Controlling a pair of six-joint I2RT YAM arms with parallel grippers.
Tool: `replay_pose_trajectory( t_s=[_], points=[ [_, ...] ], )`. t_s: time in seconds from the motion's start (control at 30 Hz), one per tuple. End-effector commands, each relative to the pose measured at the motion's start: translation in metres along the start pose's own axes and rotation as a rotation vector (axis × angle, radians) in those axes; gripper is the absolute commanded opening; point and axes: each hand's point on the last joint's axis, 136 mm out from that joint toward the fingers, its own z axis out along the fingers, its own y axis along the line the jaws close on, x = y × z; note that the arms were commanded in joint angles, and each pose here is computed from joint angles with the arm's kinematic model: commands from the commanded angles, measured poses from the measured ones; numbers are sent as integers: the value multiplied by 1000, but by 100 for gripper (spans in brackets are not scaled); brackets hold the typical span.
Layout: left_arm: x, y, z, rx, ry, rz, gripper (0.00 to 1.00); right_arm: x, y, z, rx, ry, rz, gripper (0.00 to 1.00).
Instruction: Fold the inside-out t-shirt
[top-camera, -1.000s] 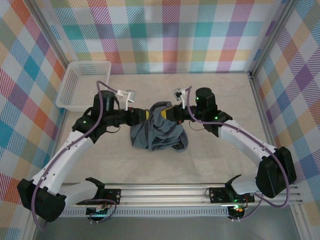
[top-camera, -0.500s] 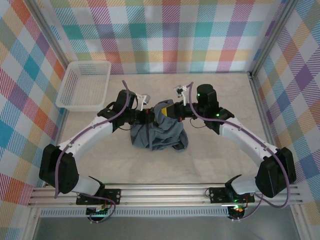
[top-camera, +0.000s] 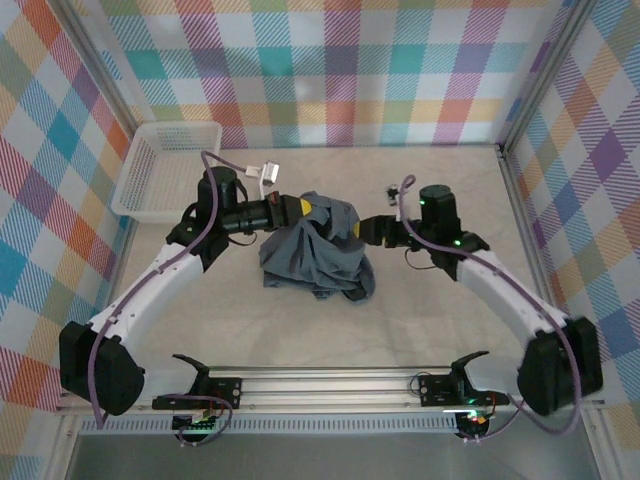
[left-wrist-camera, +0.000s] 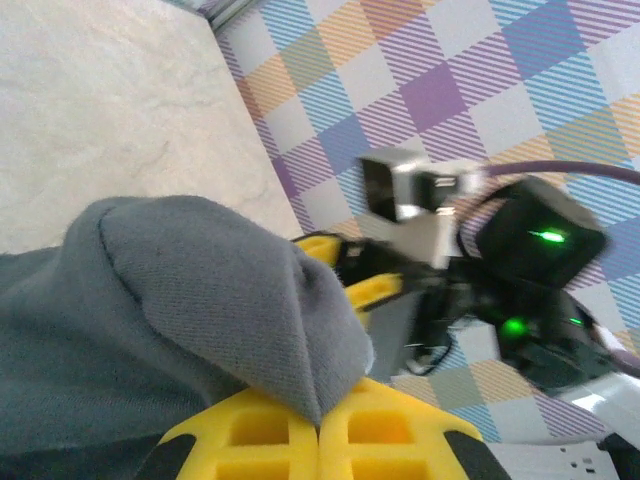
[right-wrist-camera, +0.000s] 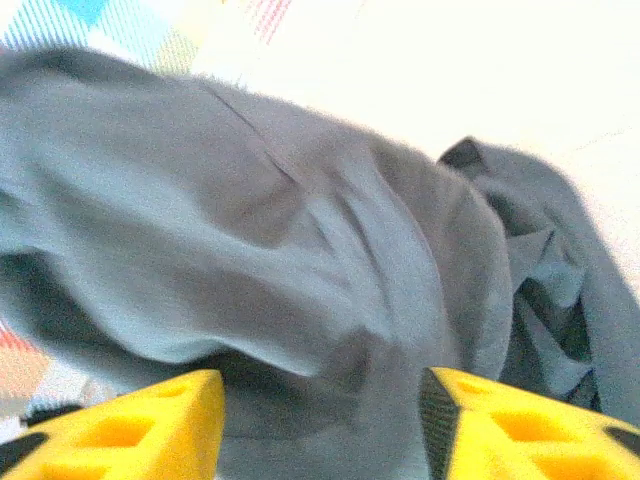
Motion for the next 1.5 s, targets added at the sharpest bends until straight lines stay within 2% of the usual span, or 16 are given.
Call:
replay_pose_trajectory(
  t_s=[0.0, 0.1, 0.33, 0.43, 0.47, 0.53, 0.6, 0.73, 0.87, 0.93, 1.03, 1.1, 1.2, 1.33, 1.4, 1.47],
  points=[
    [7, 2, 5, 12, 36, -14, 0, 1, 2, -9, 162, -24, 112, 40],
    [4, 2, 6, 6, 34, -5, 0, 12, 27, 9, 207, 9, 83, 44],
    [1, 2, 8, -7, 23, -9, 0, 11, 19, 47, 252, 45, 142, 61],
    [1, 1, 8, -6, 29, -2, 0, 8, 18, 59, 257, 60, 103, 47],
    [1, 1, 7, -13, 30, 5, 0, 4, 22, 60, 238, 52, 81, 39],
    [3, 9, 6, -53, 34, 18, 0, -7, 42, 54, 170, 39, 30, 11],
    [8, 24, 4, -127, 43, 46, 0, -13, 69, 44, 60, 51, -6, 0],
    [21, 92, 0, -347, 77, 83, 0, -13, 142, 6, -341, 94, -70, 0],
    [15, 105, 2, -349, 75, 77, 0, -8, 157, -13, -512, 133, -60, 0],
    [11, 93, -4, -336, 59, 118, 9, -6, 153, -15, -543, 145, -48, 0],
    [14, 84, -24, -389, 55, 202, 37, -7, 144, -14, -537, 140, -43, 0],
    [17, 78, -41, -432, 36, 252, 47, -6, 134, -12, -516, 143, -31, 0],
    [32, 50, -49, -384, 33, 347, 46, -2, 126, -8, -492, 174, -27, 0],
    [55, 24, -31, -332, 52, 438, 27, -3, 124, -7, -479, 184, -26, 0],
    [60, 23, -15, -307, 86, 419, 26, -4, 124, -6, -475, 183, -26, 0],
    [66, 25, 2, -294, 133, 417, 32, -5, 124, -6, -467, 181, -23, 0]
  ],
)
